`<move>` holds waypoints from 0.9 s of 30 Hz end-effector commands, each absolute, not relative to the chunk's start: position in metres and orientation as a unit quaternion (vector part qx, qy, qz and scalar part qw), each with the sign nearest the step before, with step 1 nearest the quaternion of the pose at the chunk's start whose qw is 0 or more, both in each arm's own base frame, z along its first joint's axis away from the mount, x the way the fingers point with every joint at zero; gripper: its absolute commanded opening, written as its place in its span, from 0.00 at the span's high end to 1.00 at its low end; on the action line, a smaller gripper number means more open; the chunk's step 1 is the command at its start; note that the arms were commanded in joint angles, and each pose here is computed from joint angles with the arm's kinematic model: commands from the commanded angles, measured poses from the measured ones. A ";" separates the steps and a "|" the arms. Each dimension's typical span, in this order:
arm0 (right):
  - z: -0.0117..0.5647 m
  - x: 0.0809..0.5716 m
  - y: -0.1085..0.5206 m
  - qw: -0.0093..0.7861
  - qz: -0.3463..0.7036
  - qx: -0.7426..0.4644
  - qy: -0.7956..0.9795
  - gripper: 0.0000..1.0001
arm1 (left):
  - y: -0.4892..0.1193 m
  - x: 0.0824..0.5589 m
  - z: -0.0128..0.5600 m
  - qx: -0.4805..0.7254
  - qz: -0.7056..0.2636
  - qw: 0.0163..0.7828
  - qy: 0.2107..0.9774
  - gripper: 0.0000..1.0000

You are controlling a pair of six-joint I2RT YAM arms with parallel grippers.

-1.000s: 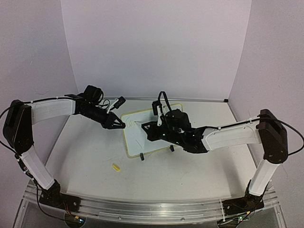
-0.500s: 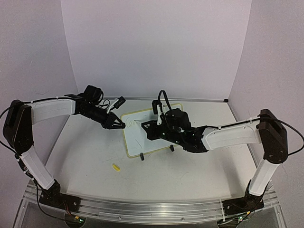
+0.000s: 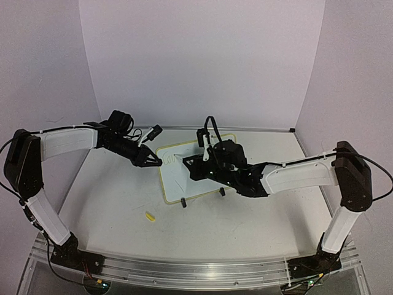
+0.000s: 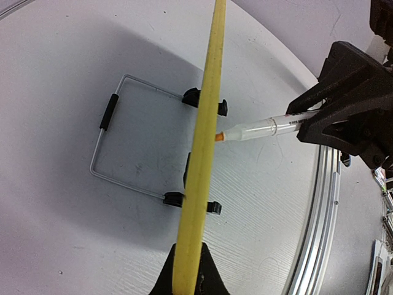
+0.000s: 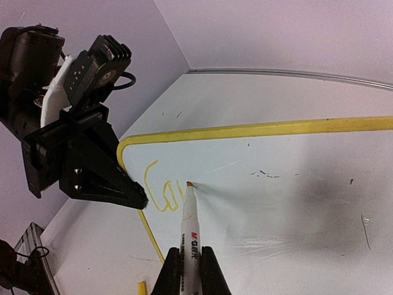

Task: Write a sentence on the whiteboard

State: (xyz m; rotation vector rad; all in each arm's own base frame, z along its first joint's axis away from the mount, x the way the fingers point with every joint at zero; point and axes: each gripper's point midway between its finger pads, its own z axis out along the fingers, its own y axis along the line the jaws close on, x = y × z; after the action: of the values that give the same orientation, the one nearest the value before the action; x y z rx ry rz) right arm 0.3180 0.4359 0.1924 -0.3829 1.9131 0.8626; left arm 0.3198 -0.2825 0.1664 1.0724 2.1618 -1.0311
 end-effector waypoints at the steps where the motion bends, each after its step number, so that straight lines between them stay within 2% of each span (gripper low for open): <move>1: 0.201 0.330 0.425 0.503 0.344 -0.131 0.782 1.00 | -0.273 0.327 0.167 0.403 -0.334 0.276 0.806 1.00; 27: 0.172 0.321 0.417 0.475 0.340 -0.130 0.801 1.00 | -0.273 0.327 0.167 0.404 -0.334 0.275 0.806 1.00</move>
State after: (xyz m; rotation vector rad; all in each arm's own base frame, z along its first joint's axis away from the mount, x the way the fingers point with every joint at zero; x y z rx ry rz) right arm 0.3138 0.4316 0.1801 -0.3599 1.9288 0.8866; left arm 0.3198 -0.2824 0.1662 1.0722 2.1629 -1.0306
